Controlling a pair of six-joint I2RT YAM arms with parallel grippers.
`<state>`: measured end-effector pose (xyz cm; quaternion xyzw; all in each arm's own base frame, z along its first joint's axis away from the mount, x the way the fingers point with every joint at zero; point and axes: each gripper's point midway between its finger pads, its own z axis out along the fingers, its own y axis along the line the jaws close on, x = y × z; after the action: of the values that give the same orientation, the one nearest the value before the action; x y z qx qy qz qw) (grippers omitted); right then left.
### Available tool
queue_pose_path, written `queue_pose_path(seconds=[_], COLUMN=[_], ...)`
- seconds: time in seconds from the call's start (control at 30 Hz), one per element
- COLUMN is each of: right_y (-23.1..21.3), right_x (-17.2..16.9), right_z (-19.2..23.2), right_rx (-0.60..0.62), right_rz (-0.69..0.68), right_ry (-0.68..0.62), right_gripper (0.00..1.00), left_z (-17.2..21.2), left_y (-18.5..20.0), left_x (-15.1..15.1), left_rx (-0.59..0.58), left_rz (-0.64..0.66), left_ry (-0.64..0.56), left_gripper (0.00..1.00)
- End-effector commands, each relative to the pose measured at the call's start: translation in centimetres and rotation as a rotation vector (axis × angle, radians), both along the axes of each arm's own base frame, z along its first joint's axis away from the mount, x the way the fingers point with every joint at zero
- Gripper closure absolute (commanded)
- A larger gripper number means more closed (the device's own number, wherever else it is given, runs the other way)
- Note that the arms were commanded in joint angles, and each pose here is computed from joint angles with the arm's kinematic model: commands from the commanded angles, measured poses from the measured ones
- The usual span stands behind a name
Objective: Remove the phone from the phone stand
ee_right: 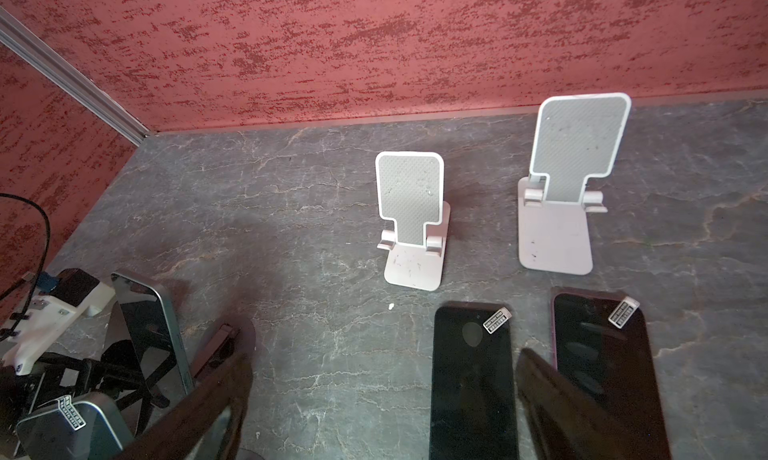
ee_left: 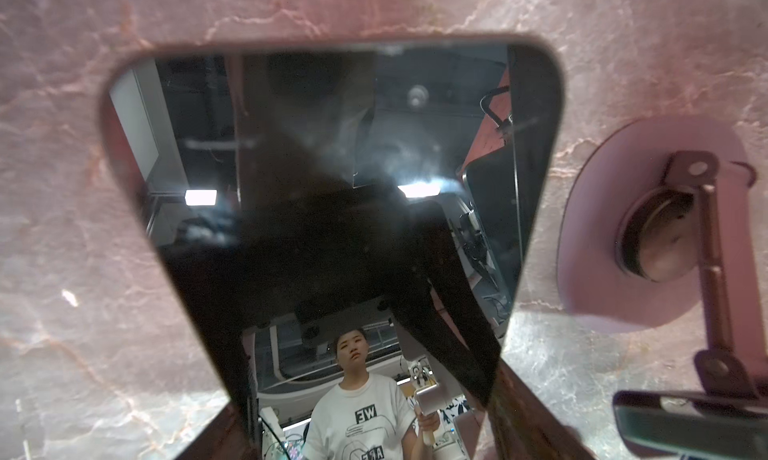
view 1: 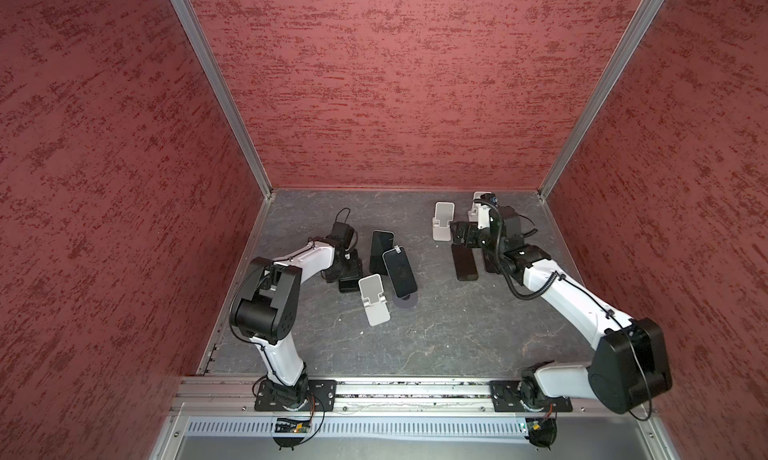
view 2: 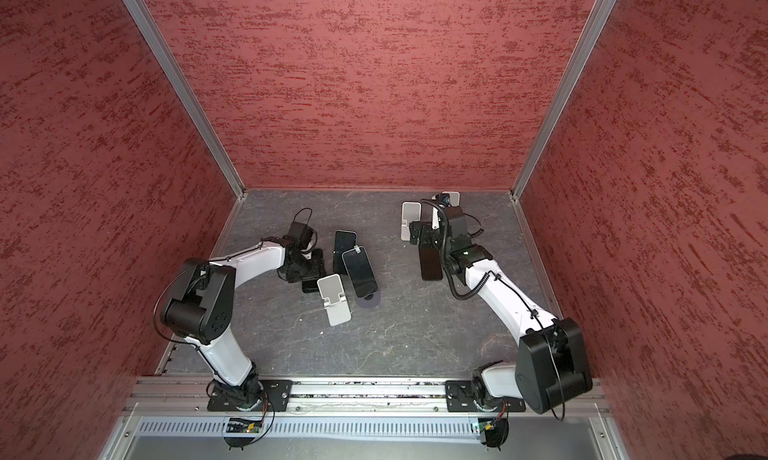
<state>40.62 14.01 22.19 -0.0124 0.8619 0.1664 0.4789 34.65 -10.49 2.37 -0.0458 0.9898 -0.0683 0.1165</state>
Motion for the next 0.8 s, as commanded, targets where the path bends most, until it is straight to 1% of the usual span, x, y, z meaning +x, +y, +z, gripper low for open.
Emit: queue_pose_path(seconds=[0.0, 0.2, 0.53, 0.77], right_y=[-0.2, -0.2, -0.4, -0.6], right_x=[-0.2, -0.1, -0.2, -0.5], right_z=[1.5, 1.7, 1.6, 1.7], right_rx=[0.023, 0.021, 0.017, 0.011], right_rz=[-0.007, -0.008, -0.014, -0.019], right_ry=[-0.036, -0.037, -0.04, -0.046], right_gripper=[0.01, 0.01, 0.01, 0.01], left_z=[-0.4, -1.3, -1.7, -2.0], left_y=[0.1, -0.1, -0.1, 0.5], left_x=[0.3, -0.1, -0.4, -0.7], left_rx=[-0.008, -0.01, 0.0, 0.036], left_rz=[-0.024, -0.044, -0.051, -0.048], left_ry=[0.024, 0.069, 0.13, 0.178], left_gripper=[0.37, 0.37, 0.37, 0.37])
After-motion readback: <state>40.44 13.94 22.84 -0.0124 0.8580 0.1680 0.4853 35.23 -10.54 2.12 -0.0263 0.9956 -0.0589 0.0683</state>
